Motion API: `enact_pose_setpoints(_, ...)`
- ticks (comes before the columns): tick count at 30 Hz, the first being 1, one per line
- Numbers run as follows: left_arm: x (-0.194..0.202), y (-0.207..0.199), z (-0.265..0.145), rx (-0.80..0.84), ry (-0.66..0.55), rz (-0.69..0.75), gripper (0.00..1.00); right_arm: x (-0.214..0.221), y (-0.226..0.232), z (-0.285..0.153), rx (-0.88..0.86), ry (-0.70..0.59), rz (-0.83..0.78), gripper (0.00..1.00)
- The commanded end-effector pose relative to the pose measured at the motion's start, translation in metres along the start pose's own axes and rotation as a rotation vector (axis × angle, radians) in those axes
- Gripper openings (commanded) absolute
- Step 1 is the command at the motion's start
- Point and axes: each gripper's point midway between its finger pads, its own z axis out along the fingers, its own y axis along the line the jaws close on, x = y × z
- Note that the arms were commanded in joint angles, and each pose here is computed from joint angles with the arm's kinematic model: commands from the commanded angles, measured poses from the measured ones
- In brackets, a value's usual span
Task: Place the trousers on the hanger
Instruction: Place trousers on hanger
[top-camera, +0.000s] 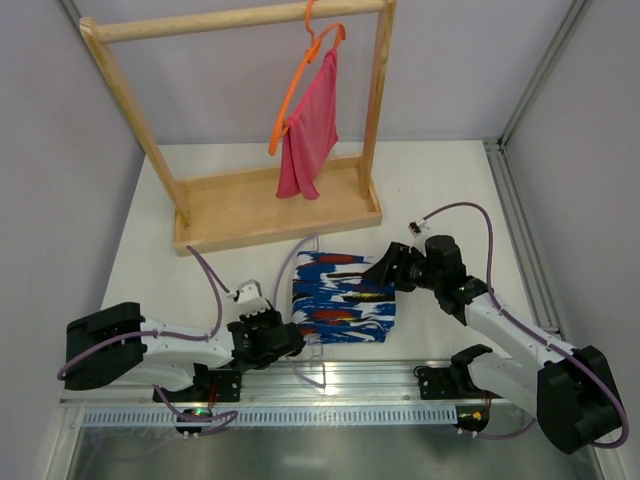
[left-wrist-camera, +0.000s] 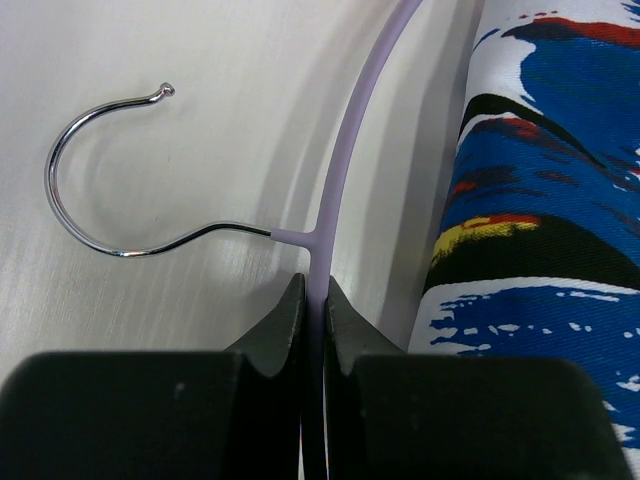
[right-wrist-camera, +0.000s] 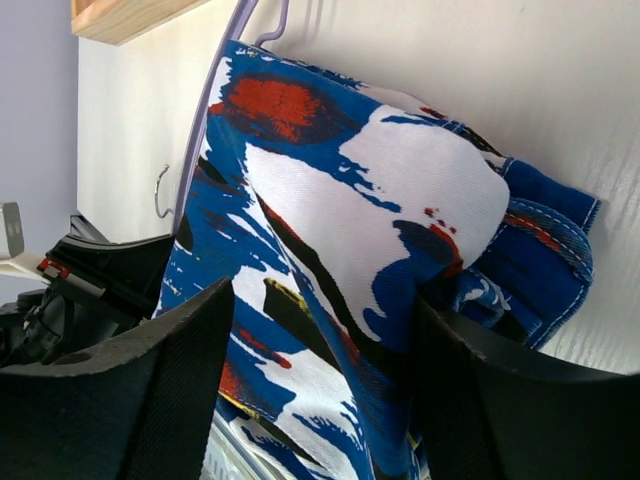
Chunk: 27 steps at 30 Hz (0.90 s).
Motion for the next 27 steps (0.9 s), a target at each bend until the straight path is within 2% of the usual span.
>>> enact_pose_setpoints(1, 0.022, 0.022, -0.002, -0.048, 0.095, 0.058, 0.0, -0.03, 0.025, 0.0, -0.098, -0.105, -0.077, 0.68)
enact_pose_setpoints(6, 0.025, 0.024, -0.001, -0.059, 0.102, 0.058, 0.0, -0.043, 0.025, -0.008, -0.092, -0.206, -0.181, 0.65)
enact_pose_setpoints(9, 0.025, 0.022, -0.001, -0.056, 0.102, 0.056, 0.0, -0.043, 0.013, -0.011, -0.038, -0.226, -0.189, 0.53)
enact_pose_setpoints(11, 0.026, 0.021, 0.0, -0.049, 0.103, 0.056, 0.0, -0.041, 0.001, -0.012, 0.002, -0.247, -0.173, 0.37)
enact_pose_setpoints(12, 0.026, 0.021, 0.0, -0.049, 0.105, 0.057, 0.0, -0.039, -0.002, -0.012, 0.015, -0.25, -0.168, 0.35)
enact_pose_setpoints(14, 0.026, 0.019, 0.0, -0.043, 0.106, 0.052, 0.0, -0.036, -0.011, -0.011, 0.043, -0.254, -0.145, 0.35)
enact_pose_setpoints(18, 0.025, 0.017, -0.002, -0.031, 0.108, 0.055, 0.0, -0.02, -0.032, -0.004, 0.11, -0.209, -0.079, 0.51)
enact_pose_setpoints(20, 0.022, 0.014, -0.004, -0.017, 0.107, 0.048, 0.0, -0.003, -0.037, 0.0, 0.113, -0.135, -0.032, 0.54)
enact_pose_setpoints(25, 0.016, 0.009, -0.008, 0.017, 0.109, 0.048, 0.0, 0.022, -0.058, -0.006, 0.217, -0.029, 0.017, 0.26)
enact_pose_setpoints(27, 0.015, 0.003, -0.01, 0.059, 0.106, 0.041, 0.0, 0.025, -0.069, -0.011, 0.275, -0.032, 0.034, 0.25)
